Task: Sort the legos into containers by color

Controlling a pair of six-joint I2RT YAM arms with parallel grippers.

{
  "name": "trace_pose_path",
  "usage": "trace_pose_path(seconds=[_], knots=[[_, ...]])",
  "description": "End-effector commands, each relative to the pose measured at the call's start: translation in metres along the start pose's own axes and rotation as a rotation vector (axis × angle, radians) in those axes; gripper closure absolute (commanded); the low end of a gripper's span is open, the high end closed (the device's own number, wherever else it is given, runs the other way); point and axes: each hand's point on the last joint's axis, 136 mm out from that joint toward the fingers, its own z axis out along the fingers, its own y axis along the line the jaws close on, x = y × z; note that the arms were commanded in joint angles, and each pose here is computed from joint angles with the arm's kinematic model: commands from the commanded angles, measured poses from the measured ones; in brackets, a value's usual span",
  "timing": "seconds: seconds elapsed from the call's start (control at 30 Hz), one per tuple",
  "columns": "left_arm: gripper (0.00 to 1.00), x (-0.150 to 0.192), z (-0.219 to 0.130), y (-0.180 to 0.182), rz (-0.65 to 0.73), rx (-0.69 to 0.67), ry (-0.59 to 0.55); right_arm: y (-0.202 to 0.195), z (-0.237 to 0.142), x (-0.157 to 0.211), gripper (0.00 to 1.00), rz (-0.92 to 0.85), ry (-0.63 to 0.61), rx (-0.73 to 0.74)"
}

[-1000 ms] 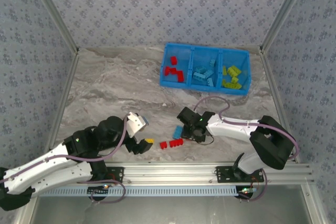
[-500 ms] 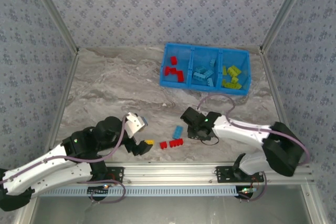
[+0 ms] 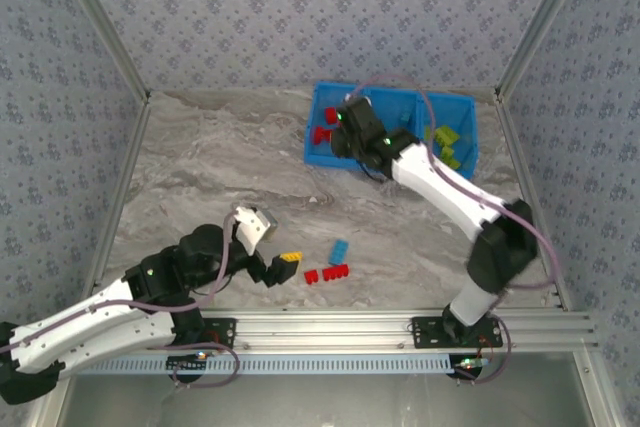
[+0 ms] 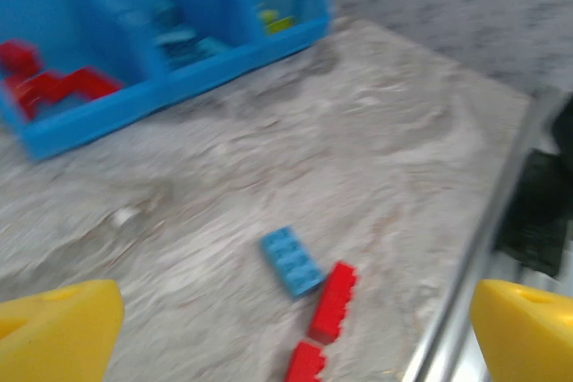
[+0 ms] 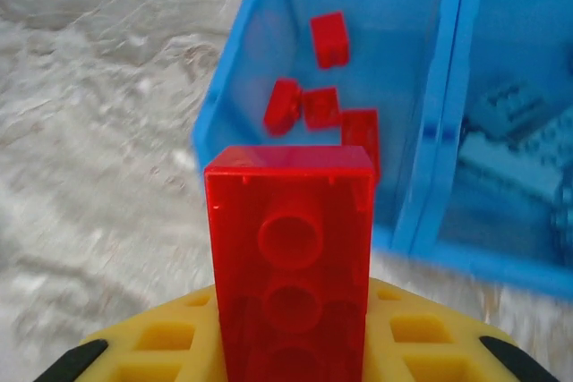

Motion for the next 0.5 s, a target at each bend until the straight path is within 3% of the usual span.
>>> trace_pose_path(seconds=[0.0,0.2,0.37,0.47], knots=[[0.01,0.005,-0.013,0.045,-0.123,-0.268,0.025,-0.009,0.053,-0.01,0.68,-0.073,0.047,0.05],[0.01,0.023,-0.023,0.063,-0.25,-0.351,0.012,-0.018,0.11,-0.026,0.59,-0.098,0.092,0.116],[0.01,0.025,-0.028,0.068,-0.263,-0.378,0.001,-0.015,0.101,-0.041,0.44,-0.11,0.079,0.11],[0.01,0.023,-0.027,0.07,-0.272,-0.394,-0.001,-0.018,0.082,-0.049,0.44,-0.106,0.07,0.112]])
